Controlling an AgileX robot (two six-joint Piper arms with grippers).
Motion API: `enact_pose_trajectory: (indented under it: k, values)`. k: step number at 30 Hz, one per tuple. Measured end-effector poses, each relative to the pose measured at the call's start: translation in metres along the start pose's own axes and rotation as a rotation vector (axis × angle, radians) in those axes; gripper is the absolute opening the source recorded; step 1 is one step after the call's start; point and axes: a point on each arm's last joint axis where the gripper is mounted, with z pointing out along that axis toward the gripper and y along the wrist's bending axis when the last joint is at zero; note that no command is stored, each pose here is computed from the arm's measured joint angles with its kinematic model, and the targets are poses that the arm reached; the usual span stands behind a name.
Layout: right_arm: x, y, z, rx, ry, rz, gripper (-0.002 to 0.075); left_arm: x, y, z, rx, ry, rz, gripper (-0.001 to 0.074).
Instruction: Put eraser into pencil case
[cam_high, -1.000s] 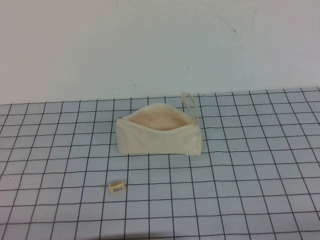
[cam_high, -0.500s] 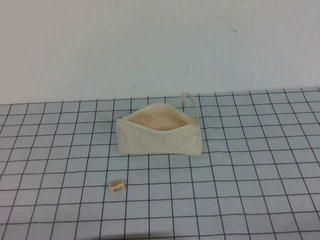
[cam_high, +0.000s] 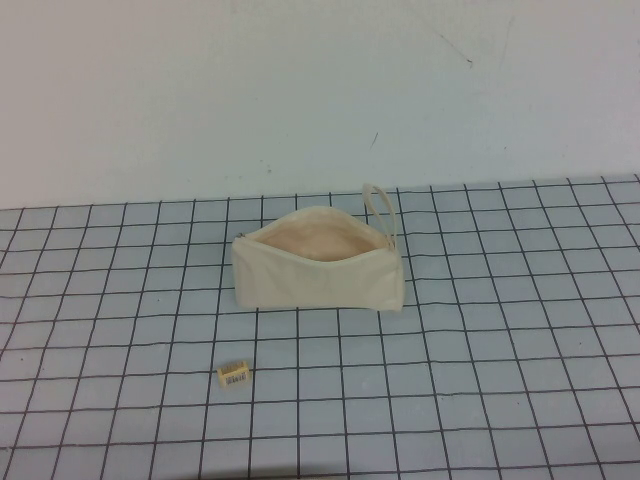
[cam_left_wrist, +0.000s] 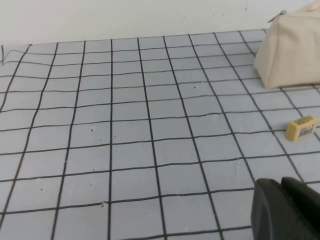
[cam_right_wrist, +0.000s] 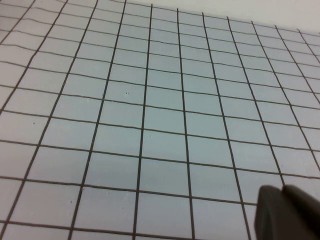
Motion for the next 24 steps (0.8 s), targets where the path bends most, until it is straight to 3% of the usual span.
enact_pose_trajectory:
  k: [4, 13, 17, 24]
  values:
    - [0.0, 0.0, 0.0, 0.0, 0.0, 0.0, -0.0001, -0.006, 0.0, 0.0, 0.006, -0.081, -0.036, -0.0002]
    - [0.0, 0.0, 0.0, 0.0, 0.0, 0.0, -0.0001, -0.065, 0.003, -0.027, -0.013, -0.803, -0.065, -0.0002]
    - [0.0, 0.0, 0.0, 0.0, 0.0, 0.0, -0.0001, -0.077, 0.005, -0.044, -0.021, -1.036, -0.067, -0.0002]
    - [0.0, 0.0, 0.0, 0.0, 0.0, 0.0, -0.0001, -0.082, 0.006, -0.052, -0.026, -1.122, -0.08, -0.0002]
